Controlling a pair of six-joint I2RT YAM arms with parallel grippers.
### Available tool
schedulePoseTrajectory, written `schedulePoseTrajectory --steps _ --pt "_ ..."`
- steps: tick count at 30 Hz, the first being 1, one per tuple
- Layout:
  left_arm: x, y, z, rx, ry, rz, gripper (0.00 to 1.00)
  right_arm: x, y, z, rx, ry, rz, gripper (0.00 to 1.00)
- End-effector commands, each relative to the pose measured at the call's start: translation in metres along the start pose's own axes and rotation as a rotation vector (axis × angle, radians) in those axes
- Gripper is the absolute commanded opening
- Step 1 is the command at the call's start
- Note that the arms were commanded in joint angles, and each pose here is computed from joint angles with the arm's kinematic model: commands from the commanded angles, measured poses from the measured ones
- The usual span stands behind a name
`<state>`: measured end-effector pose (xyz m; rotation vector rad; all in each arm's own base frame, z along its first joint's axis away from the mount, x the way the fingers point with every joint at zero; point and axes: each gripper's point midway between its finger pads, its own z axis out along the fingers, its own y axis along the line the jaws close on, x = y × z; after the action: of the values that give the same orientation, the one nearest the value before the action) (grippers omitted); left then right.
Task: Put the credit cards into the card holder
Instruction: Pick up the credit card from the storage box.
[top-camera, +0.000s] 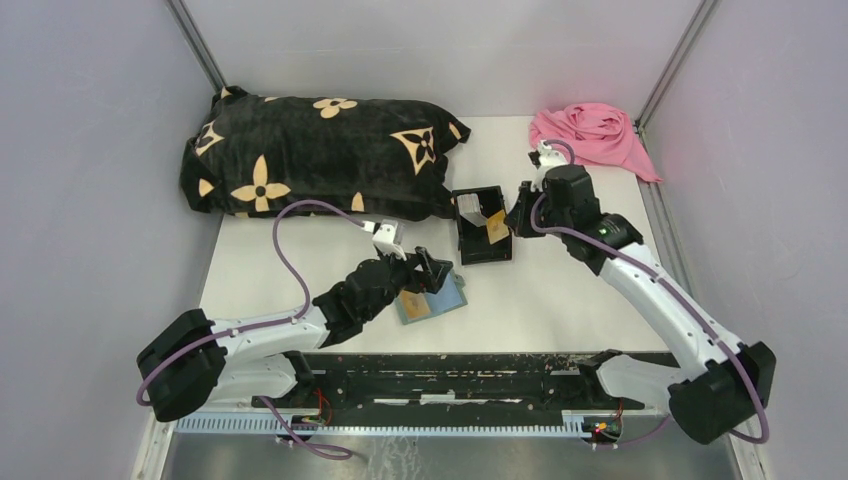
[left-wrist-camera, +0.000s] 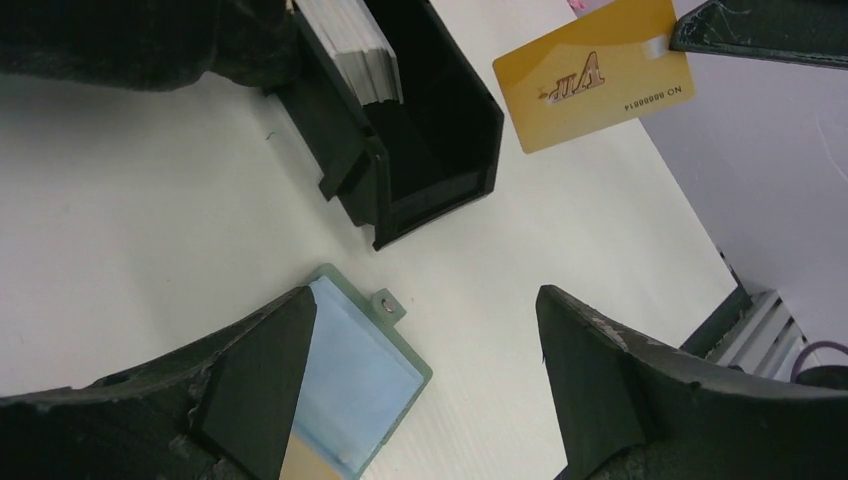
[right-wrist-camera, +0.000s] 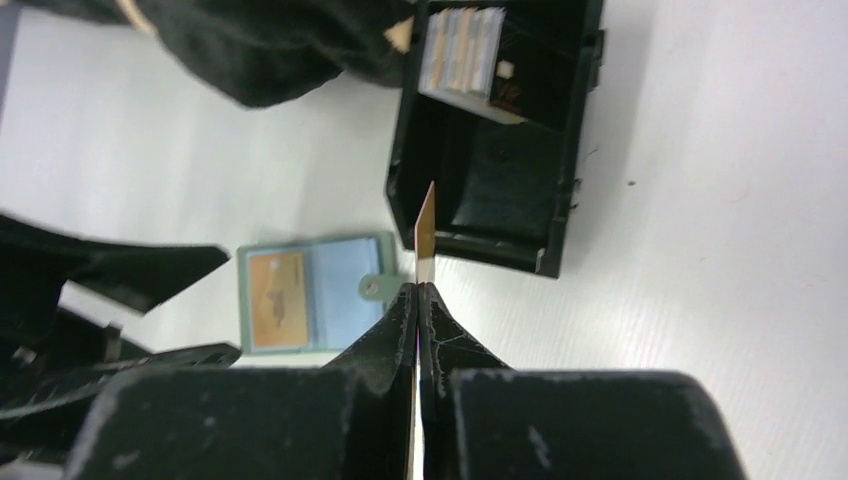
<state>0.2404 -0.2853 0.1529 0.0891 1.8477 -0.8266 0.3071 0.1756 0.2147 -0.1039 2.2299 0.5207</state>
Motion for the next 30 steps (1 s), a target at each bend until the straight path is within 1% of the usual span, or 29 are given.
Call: schedulePoseTrajectory --steps 1,3,11,15,21,30 --pt "-0.007 -0.03 -0.002 0.171 -0.015 0.115 0.9 0.02 0.027 -0.025 -0.142 0.034 -0.021 0.01" --pt "-0.004 -0.041 -0.005 0.237 0.008 0.137 0.92 0.031 0.037 -0.035 -0.183 0.052 -0.035 0.01" --pt "0.002 -0.066 -0.026 0.406 0.067 0.208 0.96 0.069 0.069 -0.068 -0.337 0.121 -0.065 0.01" --pt "0.008 -0.072 -0.034 0.463 0.1 0.236 0.97 0.083 0.076 -0.078 -0.378 0.15 -0.068 0.01" --pt "0.012 -0.078 -0.04 0.52 0.123 0.284 1.0 0.096 0.087 -0.088 -0.463 0.199 -0.05 0.01" --pt "0.02 -0.097 -0.044 0.631 0.185 0.324 1.0 0.106 0.102 -0.089 -0.558 0.247 -0.021 0.01"
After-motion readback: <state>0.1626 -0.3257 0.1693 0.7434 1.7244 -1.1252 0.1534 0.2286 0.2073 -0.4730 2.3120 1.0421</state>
